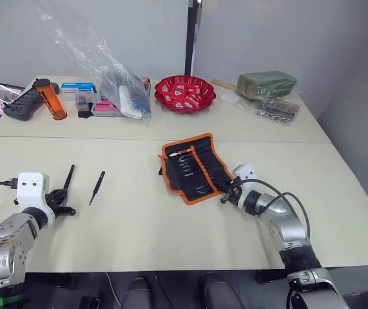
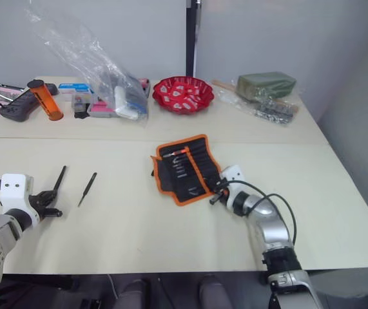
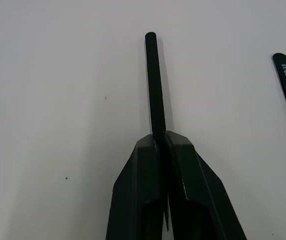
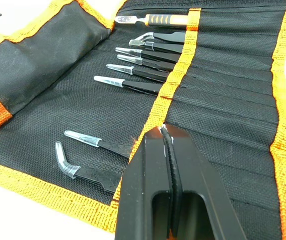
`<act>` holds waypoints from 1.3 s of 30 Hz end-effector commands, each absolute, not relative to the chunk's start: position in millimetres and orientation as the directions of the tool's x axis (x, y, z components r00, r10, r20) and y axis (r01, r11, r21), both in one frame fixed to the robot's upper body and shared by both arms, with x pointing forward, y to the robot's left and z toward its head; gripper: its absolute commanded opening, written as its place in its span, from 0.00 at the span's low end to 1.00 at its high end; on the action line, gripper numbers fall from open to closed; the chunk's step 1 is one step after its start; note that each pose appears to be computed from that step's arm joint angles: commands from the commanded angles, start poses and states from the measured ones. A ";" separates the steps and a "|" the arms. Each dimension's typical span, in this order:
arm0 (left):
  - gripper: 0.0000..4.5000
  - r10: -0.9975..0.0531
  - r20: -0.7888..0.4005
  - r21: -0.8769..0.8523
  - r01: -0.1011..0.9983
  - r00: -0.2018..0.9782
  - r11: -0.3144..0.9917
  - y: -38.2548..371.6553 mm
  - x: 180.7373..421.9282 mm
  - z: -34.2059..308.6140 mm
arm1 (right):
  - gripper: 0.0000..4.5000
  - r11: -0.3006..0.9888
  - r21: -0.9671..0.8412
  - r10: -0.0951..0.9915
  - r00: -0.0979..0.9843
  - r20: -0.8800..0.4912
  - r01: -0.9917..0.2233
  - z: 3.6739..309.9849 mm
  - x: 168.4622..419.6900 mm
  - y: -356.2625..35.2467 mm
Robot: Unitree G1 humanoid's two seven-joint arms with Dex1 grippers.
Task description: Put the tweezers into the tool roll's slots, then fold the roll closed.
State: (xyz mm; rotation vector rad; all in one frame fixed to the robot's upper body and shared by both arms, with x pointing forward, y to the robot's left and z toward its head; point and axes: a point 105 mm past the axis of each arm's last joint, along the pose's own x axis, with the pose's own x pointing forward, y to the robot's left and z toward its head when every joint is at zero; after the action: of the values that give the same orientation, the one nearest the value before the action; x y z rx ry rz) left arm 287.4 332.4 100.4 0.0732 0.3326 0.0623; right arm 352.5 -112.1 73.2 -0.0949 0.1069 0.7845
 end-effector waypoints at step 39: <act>0.00 -0.682 -0.664 0.263 0.949 0.307 0.171 87.3 368.7 166.9 | 0.00 0.746 -0.007 0.648 0.728 -0.222 -0.666 46.1 332.6 -112.1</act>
State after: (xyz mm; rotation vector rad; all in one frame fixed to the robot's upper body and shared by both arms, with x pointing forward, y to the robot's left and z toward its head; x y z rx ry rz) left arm 366.0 91.8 156.3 0.6770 0.4839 -1.2029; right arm 343.5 -114.5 77.1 -0.0947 0.0842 0.7113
